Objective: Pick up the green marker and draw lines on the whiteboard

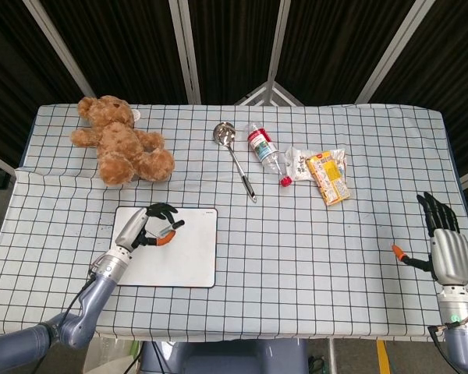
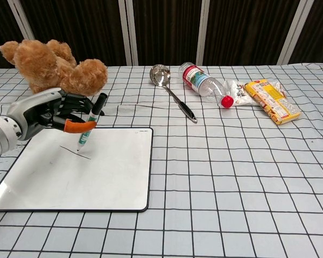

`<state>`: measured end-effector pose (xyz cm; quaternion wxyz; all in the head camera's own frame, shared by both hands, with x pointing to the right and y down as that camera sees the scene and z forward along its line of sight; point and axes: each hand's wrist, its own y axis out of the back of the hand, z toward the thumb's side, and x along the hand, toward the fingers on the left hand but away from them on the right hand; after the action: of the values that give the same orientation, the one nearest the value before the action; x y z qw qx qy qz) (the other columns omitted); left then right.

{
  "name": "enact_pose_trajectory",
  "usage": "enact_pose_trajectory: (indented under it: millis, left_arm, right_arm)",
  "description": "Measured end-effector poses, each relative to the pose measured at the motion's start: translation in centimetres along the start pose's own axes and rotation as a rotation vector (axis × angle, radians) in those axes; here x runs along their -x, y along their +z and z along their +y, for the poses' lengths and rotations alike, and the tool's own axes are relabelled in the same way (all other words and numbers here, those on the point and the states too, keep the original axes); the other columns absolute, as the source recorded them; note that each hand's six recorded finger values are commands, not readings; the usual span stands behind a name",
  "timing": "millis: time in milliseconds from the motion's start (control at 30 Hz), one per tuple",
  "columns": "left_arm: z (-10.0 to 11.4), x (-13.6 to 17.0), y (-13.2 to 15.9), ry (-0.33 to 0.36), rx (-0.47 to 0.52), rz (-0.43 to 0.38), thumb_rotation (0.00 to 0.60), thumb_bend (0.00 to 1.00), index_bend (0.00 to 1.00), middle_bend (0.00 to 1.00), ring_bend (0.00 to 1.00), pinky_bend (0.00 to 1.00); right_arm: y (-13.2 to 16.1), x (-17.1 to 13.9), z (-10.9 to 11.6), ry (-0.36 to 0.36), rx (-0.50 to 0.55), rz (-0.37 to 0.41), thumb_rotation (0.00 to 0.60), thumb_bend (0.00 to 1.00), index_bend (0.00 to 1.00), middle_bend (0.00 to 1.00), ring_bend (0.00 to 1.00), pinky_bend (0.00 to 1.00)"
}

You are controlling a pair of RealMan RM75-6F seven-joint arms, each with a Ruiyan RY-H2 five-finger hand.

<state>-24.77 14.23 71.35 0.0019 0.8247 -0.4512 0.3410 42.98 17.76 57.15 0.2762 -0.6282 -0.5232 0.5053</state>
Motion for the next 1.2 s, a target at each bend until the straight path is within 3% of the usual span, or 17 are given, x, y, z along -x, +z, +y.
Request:
enact_pose_trajectory:
  millis: [1200]
  left_arm:
    - [-0.72,0.23,-0.54,-0.01,-0.027,0.02,0.6,0.53,0.75,0.3,0.19,0.3]
  right_arm:
    - [0.01,0.04,0.06,-0.004,0.002,-0.001,0.6,0.21,0.0,0.0,0.0,0.0]
